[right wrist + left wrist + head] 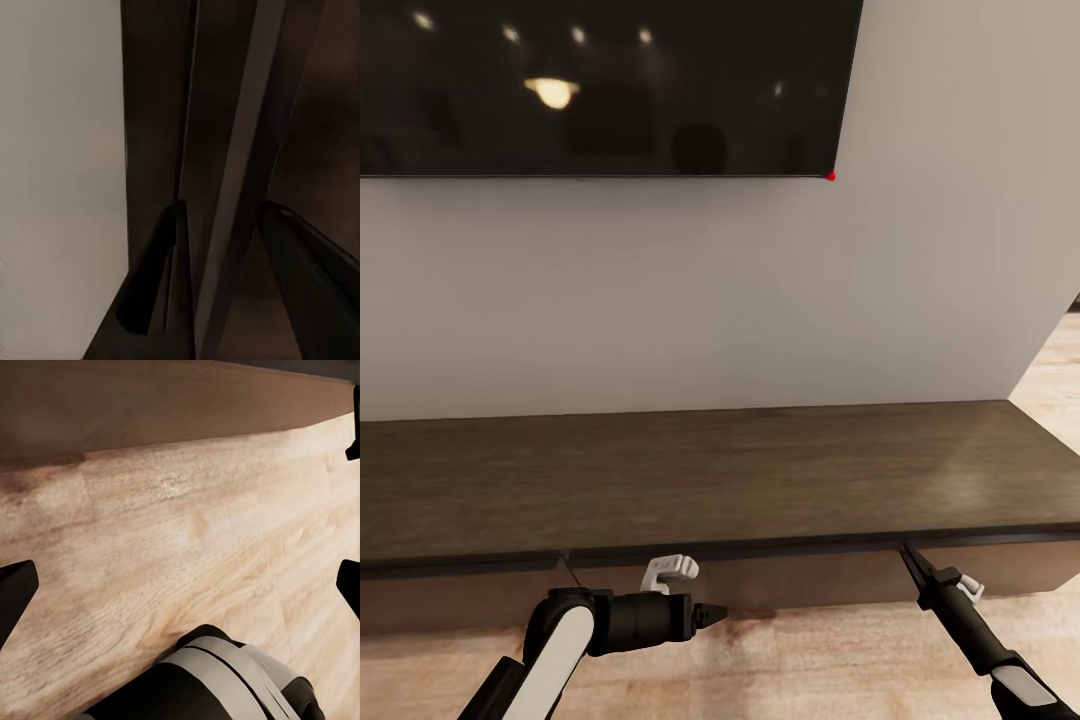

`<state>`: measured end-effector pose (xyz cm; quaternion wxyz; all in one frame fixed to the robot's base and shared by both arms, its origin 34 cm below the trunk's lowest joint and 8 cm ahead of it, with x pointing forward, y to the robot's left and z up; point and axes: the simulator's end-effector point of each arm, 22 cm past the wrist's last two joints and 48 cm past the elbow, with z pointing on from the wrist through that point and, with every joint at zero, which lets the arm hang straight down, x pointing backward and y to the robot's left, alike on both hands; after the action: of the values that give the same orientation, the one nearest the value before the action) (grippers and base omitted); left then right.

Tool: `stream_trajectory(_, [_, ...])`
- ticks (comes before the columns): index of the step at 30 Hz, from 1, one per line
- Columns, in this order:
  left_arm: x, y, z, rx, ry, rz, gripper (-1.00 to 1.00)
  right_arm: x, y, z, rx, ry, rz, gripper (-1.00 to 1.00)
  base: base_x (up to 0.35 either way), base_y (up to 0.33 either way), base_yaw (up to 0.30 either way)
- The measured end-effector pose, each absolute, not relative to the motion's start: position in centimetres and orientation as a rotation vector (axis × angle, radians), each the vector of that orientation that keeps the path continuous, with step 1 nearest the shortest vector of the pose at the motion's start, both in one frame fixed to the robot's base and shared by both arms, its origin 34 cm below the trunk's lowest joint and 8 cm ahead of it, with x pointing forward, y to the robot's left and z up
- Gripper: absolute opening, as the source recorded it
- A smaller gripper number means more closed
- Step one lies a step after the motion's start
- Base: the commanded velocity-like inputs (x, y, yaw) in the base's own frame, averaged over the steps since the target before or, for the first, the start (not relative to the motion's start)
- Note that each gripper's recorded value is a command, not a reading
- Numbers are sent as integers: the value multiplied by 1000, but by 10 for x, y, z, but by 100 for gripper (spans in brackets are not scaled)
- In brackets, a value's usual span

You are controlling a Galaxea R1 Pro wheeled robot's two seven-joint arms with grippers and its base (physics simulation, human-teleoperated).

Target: Place each of the two pumpkins and all three candles from the living room inside a cabinet in the living room (use any cabinet), then make sure every cabinet is closed, and position the cauldron so it is next to a table in the living room.

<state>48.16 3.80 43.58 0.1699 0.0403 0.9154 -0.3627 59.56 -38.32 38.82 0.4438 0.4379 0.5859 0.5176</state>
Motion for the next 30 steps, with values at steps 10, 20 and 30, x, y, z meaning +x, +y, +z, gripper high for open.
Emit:
stream_trajectory(10, [482,38,436,116,2601,-1029,100,596,-383,389,1083,1450,1287,-100,0,0,0])
stream_trajectory(20, [482,38,436,117,2601,-1029,100,596,-383,390,1083,1448,1288,-100,0,0,0])
stream_trajectory(30, [482,38,435,116,2603,-1023,100,594,-375,384,1066,1492,1289,-100,0,-54,0])
